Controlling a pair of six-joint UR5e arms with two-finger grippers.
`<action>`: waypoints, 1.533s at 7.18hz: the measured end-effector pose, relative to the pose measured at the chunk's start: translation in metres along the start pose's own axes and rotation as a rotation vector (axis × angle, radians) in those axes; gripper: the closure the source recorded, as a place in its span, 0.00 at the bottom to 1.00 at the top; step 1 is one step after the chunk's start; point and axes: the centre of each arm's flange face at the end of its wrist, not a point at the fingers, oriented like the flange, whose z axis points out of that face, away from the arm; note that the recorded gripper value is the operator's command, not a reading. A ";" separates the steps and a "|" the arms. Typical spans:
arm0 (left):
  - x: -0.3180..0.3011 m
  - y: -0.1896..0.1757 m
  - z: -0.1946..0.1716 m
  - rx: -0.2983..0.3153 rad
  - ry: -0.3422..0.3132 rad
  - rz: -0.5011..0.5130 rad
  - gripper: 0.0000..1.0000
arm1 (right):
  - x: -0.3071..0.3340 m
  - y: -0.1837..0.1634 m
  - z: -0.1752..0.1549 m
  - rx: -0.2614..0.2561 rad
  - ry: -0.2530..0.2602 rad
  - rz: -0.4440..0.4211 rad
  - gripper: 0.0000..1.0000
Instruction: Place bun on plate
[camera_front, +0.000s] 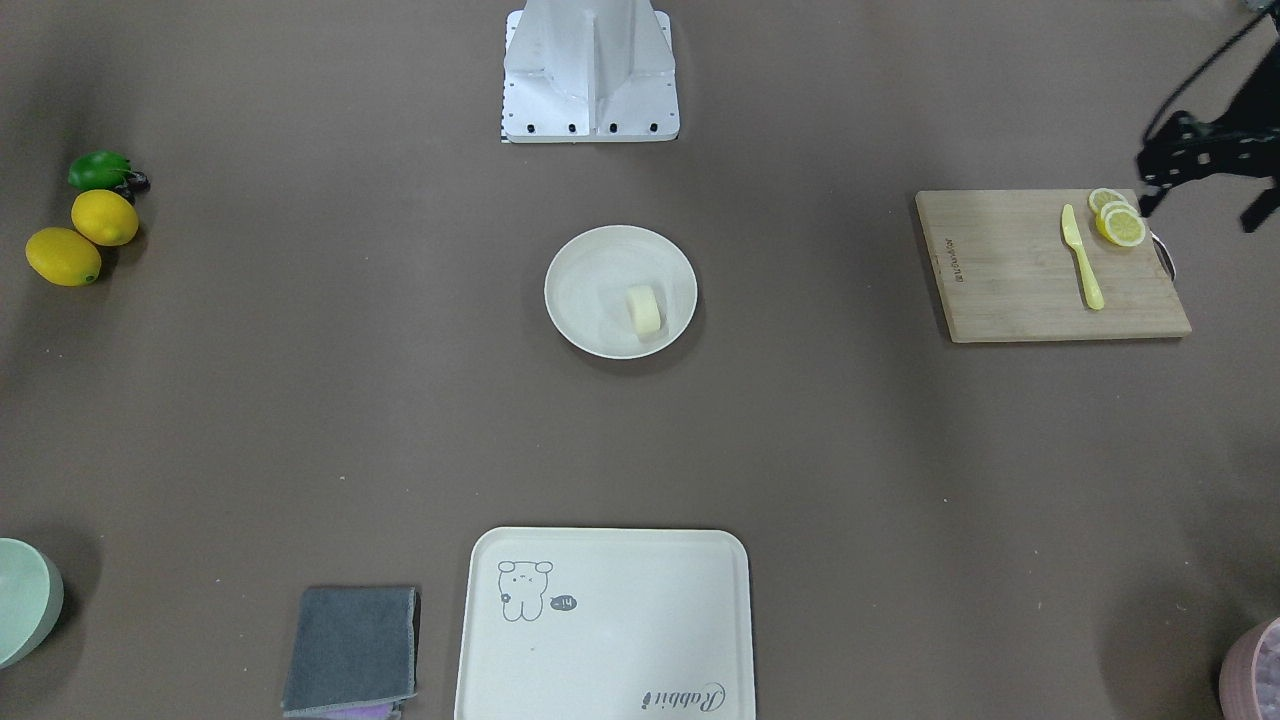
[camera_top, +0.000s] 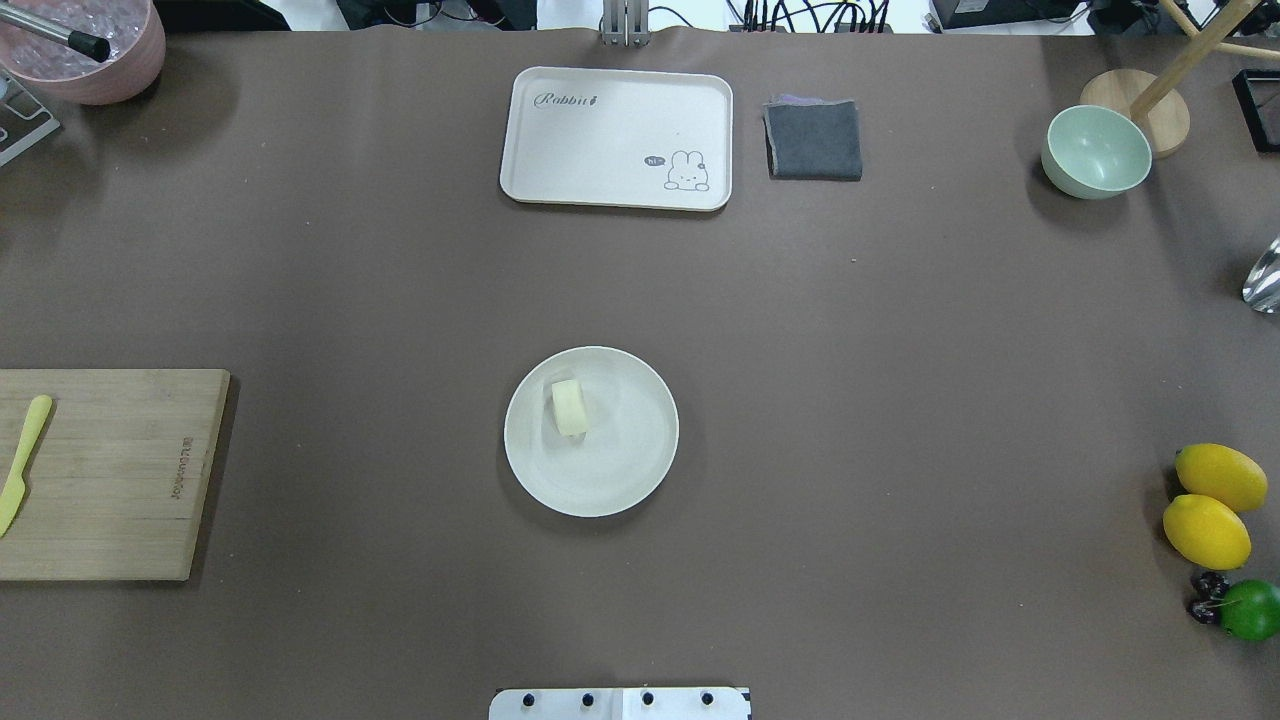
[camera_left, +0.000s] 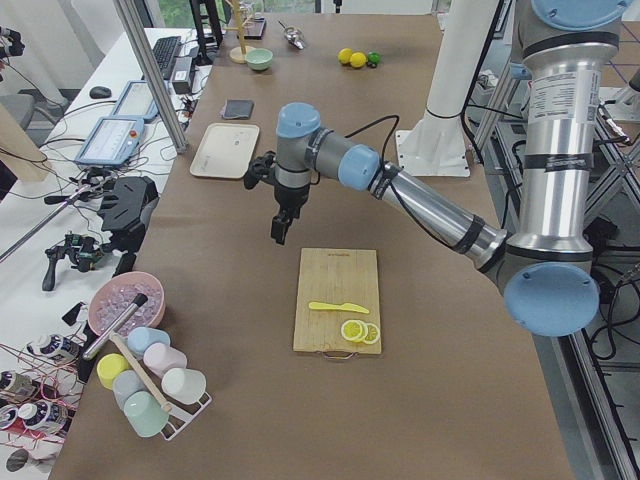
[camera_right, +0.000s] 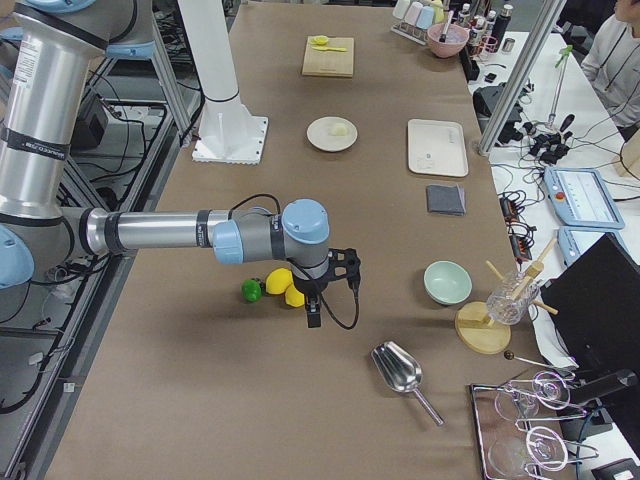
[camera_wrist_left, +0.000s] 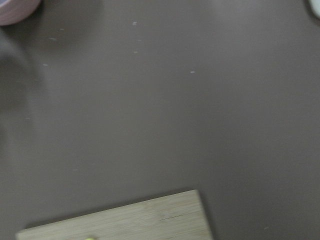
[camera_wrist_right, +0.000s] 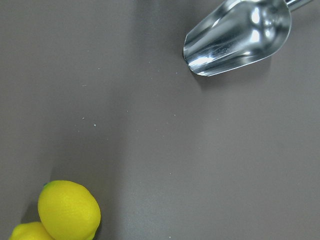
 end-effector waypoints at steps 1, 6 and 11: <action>-0.054 0.034 0.013 -0.038 0.002 0.020 0.03 | 0.003 0.003 0.000 0.000 0.001 -0.007 0.00; -0.147 0.115 0.050 -0.093 0.100 -0.104 0.03 | 0.015 0.010 0.008 -0.019 0.001 0.010 0.00; -0.170 0.137 0.049 -0.078 0.110 -0.174 0.03 | 0.031 0.026 0.008 -0.017 -0.090 0.085 0.00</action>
